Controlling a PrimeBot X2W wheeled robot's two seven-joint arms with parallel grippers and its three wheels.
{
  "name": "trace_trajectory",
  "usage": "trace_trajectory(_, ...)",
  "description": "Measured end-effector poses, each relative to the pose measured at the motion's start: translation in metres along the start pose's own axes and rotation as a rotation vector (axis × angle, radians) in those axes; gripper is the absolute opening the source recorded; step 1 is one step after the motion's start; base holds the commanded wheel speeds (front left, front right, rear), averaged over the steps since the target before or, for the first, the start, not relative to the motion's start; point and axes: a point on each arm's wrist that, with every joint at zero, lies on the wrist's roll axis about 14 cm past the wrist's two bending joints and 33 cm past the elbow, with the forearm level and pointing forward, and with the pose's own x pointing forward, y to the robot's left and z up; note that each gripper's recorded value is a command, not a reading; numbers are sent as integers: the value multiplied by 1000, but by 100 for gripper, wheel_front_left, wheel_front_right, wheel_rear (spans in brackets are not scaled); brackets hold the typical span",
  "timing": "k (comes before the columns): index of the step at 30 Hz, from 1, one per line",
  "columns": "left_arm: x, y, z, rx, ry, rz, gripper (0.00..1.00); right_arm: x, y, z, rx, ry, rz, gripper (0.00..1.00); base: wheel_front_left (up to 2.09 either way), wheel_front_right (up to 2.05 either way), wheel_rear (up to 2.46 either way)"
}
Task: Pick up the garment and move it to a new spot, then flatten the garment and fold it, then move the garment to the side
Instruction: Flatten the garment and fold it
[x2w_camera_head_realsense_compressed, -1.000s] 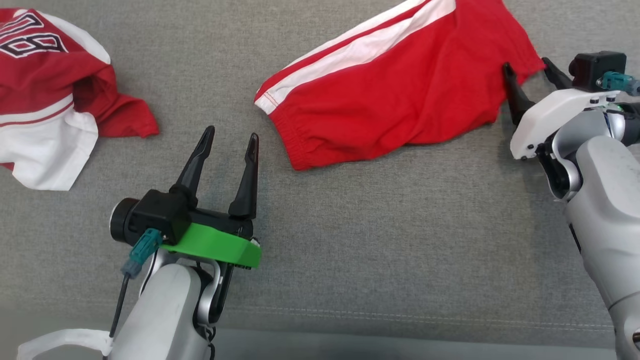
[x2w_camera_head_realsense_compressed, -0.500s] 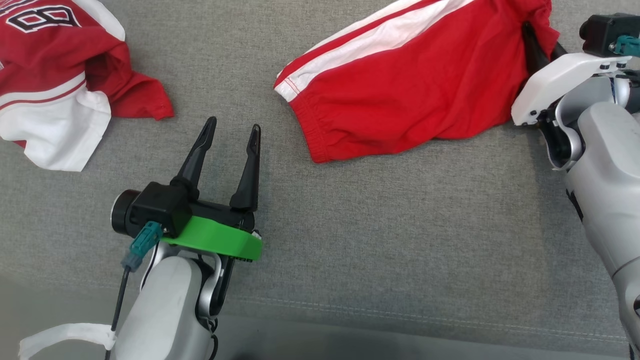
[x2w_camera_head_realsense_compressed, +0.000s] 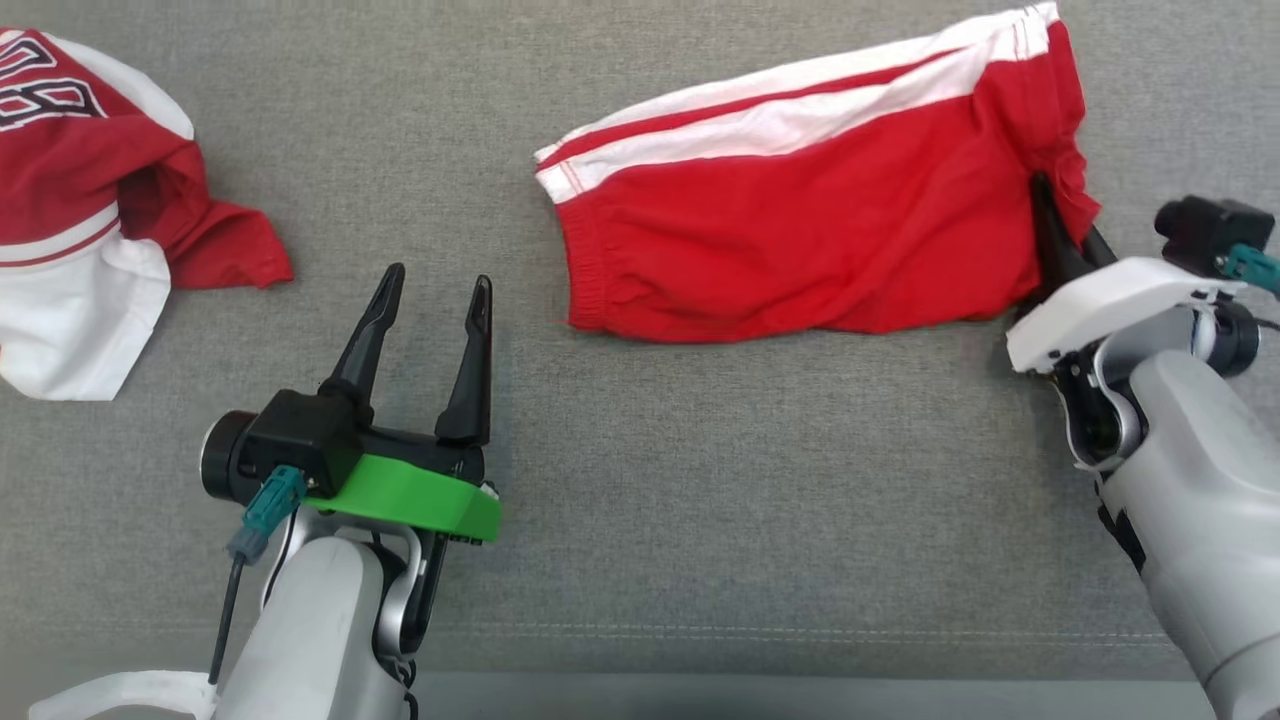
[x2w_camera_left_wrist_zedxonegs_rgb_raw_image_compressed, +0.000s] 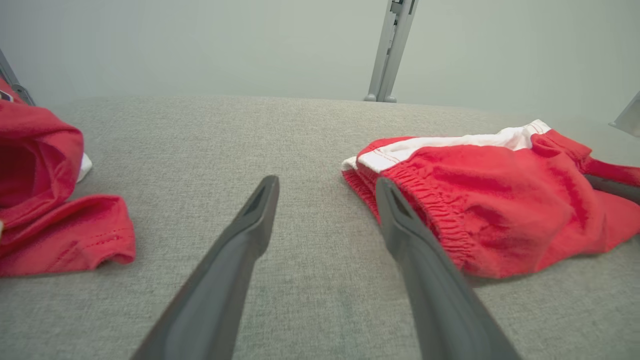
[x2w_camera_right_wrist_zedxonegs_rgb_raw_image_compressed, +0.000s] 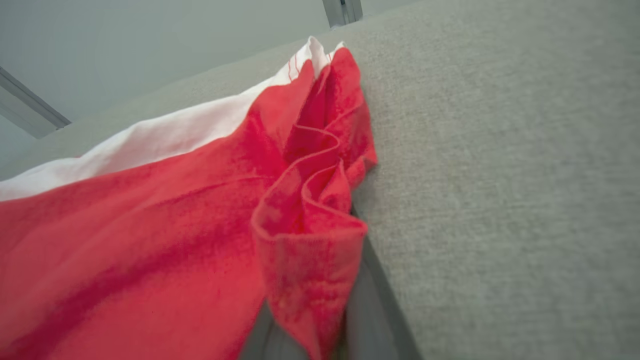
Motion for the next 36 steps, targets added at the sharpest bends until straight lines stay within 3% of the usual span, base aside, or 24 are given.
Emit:
trace_trajectory(6,-1,-12,4,-1,-9,-33,100,-42,-56,8,20,-31,-150,0,0,0,0)
trace_trajectory(10,-2,-18,9,0,-22,-47,100,-55,-65,26,-16,-77,-173,0,0,0,0)
trace_trajectory(13,-3,-20,14,1,-29,-52,100,-50,-39,52,-76,-151,-104,0,0,0,0)
trace_trajectory(17,-6,-24,19,0,-40,-57,100,-43,31,70,-141,-227,70,0,0,0,0)
trace_trajectory(18,-6,-24,19,0,-40,-57,100,-43,31,70,-141,-227,70,0,0,0,0)
trace_trajectory(20,-7,-25,21,1,-44,-60,100,-43,75,70,-149,-247,174,0,0,0,0)
trace_trajectory(27,-14,-26,24,-6,-45,-55,100,-45,170,39,-148,-161,408,0,0,0,0)
trace_trajectory(33,-22,-19,23,-13,-41,-27,100,-40,189,5,-136,-55,451,0,0,0,0)
trace_trajectory(34,-23,-17,23,-13,-40,-21,100,-40,192,4,-132,-53,457,18,0,0,0)
trace_trajectory(35,-24,-16,23,-12,-39,-15,100,-40,194,2,-126,-52,463,70,0,0,0)
trace_trajectory(36,-25,-14,24,-12,-42,-9,100,-40,197,2,-114,-55,468,100,0,0,0)
